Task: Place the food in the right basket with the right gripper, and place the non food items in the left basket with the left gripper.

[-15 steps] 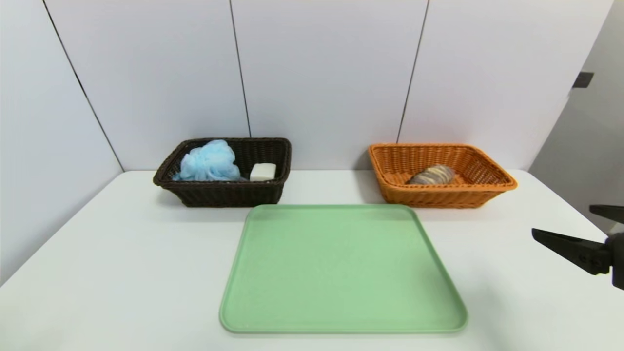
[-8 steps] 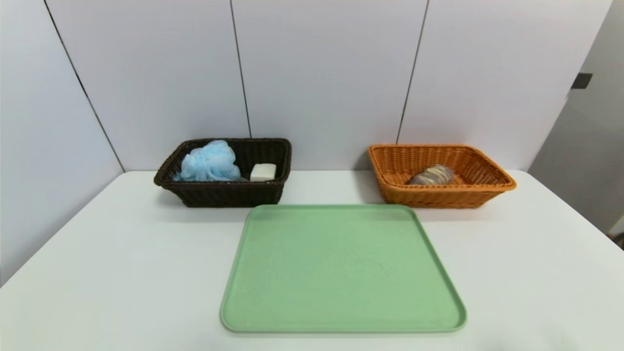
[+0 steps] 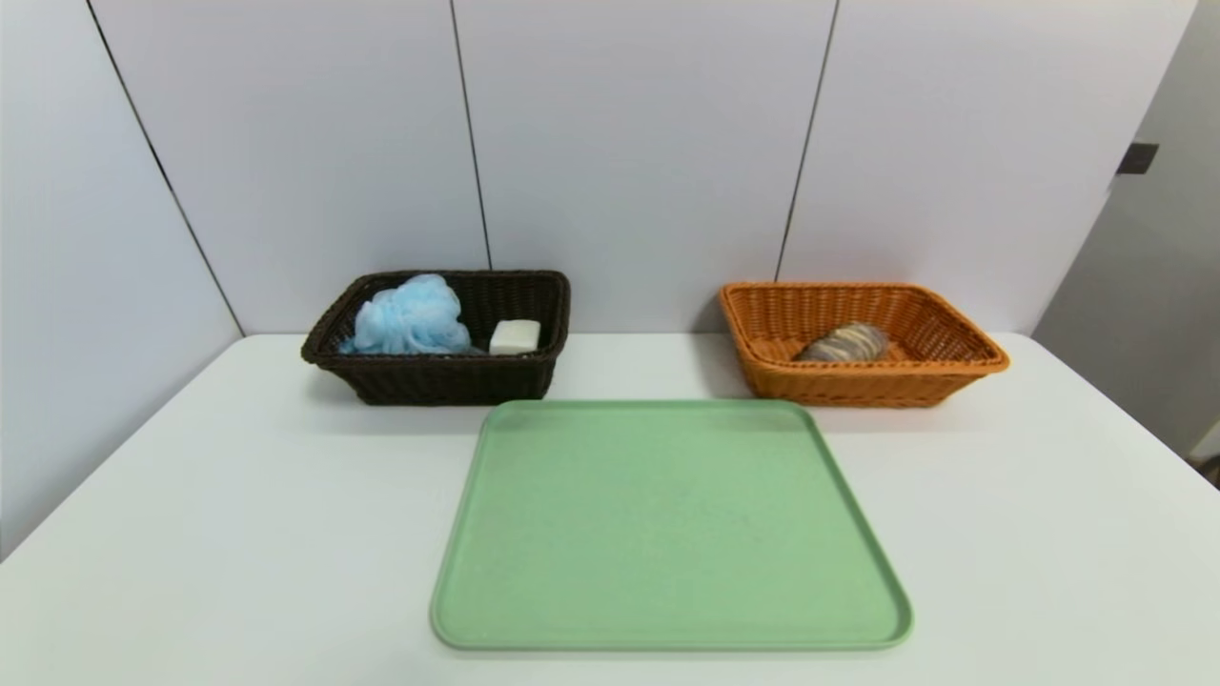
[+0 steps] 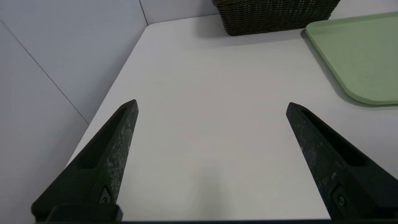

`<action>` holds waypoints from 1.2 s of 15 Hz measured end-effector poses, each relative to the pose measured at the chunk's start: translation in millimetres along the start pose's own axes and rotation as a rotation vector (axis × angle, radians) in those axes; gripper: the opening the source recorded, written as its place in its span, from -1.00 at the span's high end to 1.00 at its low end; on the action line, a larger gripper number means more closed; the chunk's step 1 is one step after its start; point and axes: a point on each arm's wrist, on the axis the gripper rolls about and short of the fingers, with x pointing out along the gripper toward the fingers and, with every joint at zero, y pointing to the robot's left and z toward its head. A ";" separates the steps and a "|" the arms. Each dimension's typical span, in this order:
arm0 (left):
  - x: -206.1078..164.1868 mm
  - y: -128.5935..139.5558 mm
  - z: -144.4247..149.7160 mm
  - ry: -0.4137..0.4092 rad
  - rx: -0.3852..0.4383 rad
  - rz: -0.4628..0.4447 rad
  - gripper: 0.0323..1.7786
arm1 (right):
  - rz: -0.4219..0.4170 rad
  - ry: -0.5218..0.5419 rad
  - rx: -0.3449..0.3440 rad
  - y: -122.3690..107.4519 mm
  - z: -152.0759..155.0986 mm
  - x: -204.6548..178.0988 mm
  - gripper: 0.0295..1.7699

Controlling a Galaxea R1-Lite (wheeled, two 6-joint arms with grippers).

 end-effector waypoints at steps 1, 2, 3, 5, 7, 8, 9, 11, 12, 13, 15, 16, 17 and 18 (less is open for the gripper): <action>7.6 -1.7 -6.2 -0.025 0.005 0.001 -0.90 | -0.007 -0.048 -0.013 1.6 -6.6 3.5 -0.92; 16.5 -3.8 -15.0 -0.054 0.014 0.000 -0.90 | -0.009 -0.110 -0.018 2.7 -9.9 5.9 -0.92; 25.2 -6.3 -24.8 -0.095 0.032 -0.004 -0.90 | -0.008 -0.177 -0.021 2.8 -8.9 6.2 -0.92; 30.4 -7.4 -24.5 -0.247 0.042 -0.008 -0.90 | 0.004 -0.164 -0.019 4.2 -14.3 7.2 -0.92; 32.0 -9.0 -27.5 -0.261 0.039 -0.054 -0.90 | 0.082 -0.006 0.017 9.0 -32.2 8.8 -0.92; 33.7 -11.1 -35.0 -0.196 0.022 -0.103 -0.90 | 0.096 0.040 0.041 10.0 -37.0 8.6 -0.92; 35.0 -12.7 -43.5 -0.116 -0.009 -0.130 -0.90 | 0.097 0.062 0.077 10.4 -39.0 8.5 -0.92; 35.5 -13.1 -48.9 -0.059 -0.076 -0.122 -0.90 | 0.071 0.070 0.155 9.9 -39.3 8.5 -0.92; 35.5 -12.8 -48.8 -0.057 -0.108 -0.111 -0.90 | 0.044 0.073 0.197 9.3 -39.3 8.6 -0.92; 35.6 -12.4 -48.7 -0.056 -0.132 -0.094 -0.90 | 0.037 0.073 0.210 9.2 -39.3 8.6 -0.92; 35.6 -12.3 -48.8 -0.054 -0.140 -0.089 -0.90 | 0.036 0.073 0.213 9.2 -39.3 8.6 -0.92; 35.6 -12.3 -48.8 -0.055 -0.139 -0.089 -0.90 | 0.036 0.073 0.213 9.2 -39.3 8.6 -0.92; 35.6 -12.3 -49.1 -0.052 -0.133 -0.088 -0.90 | 0.036 0.073 0.214 9.2 -39.3 8.6 -0.92; 35.6 -12.3 -49.1 -0.052 -0.129 -0.090 -0.90 | 0.035 0.073 0.214 9.2 -39.3 8.6 -0.92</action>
